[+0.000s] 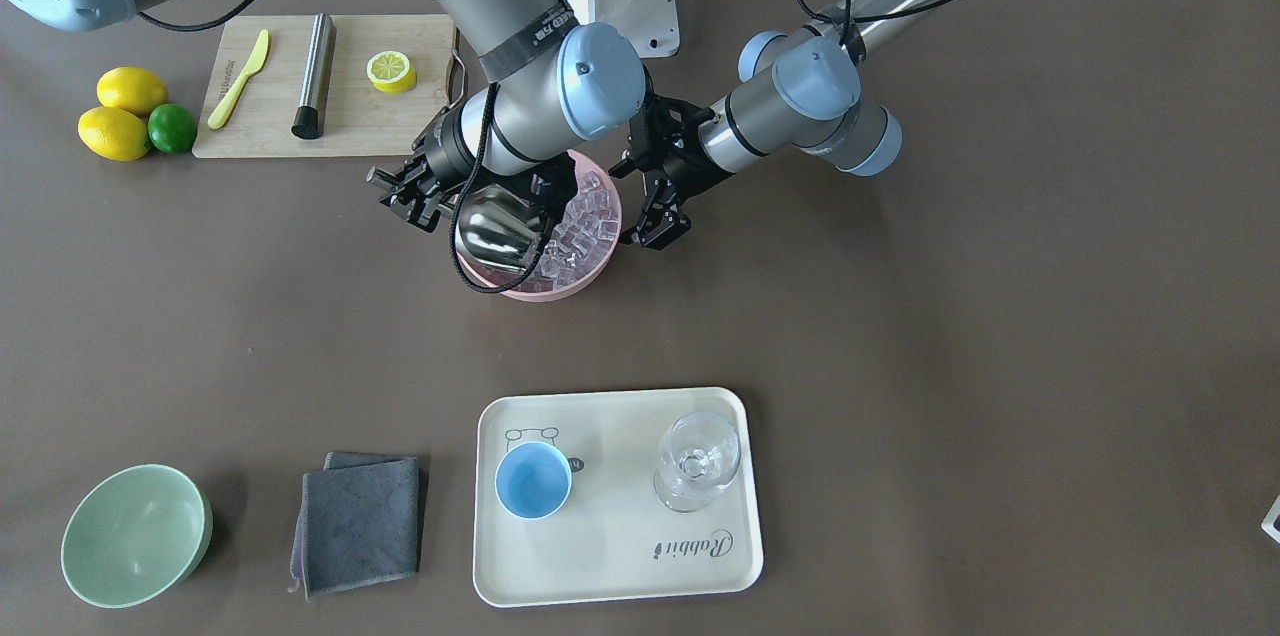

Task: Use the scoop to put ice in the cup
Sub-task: 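Push the scoop through the ice cubes with the right gripper to fill it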

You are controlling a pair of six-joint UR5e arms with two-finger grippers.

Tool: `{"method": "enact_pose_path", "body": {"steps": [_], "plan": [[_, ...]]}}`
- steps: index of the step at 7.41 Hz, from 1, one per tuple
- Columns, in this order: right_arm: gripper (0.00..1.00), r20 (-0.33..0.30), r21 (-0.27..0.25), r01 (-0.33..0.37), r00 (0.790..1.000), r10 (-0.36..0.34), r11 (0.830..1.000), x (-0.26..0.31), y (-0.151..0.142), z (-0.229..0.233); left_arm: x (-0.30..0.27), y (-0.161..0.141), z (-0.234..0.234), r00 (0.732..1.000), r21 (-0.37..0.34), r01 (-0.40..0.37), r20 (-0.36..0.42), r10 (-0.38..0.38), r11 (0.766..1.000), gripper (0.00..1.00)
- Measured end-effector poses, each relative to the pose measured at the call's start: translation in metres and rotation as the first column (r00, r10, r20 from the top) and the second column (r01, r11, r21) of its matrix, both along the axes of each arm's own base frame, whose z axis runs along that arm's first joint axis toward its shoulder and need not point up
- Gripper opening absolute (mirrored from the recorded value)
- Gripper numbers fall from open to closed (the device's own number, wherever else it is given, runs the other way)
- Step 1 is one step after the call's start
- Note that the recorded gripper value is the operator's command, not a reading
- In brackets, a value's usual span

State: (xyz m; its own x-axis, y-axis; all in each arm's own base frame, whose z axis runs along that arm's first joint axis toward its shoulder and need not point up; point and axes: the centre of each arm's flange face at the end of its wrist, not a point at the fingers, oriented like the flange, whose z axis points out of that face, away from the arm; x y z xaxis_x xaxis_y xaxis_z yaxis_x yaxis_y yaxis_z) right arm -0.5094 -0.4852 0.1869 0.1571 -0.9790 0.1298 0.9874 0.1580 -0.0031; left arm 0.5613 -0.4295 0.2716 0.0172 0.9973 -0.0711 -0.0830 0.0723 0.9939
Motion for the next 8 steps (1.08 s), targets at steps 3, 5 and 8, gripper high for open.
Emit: {"method": "enact_pose_path", "body": {"steps": [3, 5, 8], "plan": [[0.0, 0.054, 0.029, -0.061, 0.997, 0.059, 0.998, -0.004, -0.001, 0.013, 0.0, 0.0, 0.0, 1.0, 0.0, 0.0, 0.002, 0.0, 1.0, 0.99], [0.0, 0.09, 0.046, -0.084, 0.993, 0.08, 0.995, -0.005, -0.001, 0.016, 0.0, 0.0, 0.001, 1.0, -0.002, 0.0, 0.006, 0.0, 1.0, 0.99], [0.0, 0.129, 0.054, -0.105, 0.987, 0.097, 0.993, 0.012, 0.01, 0.022, 0.001, -0.001, 0.002, 1.0, -0.005, 0.001, 0.013, -0.001, 1.0, 0.99]]}}
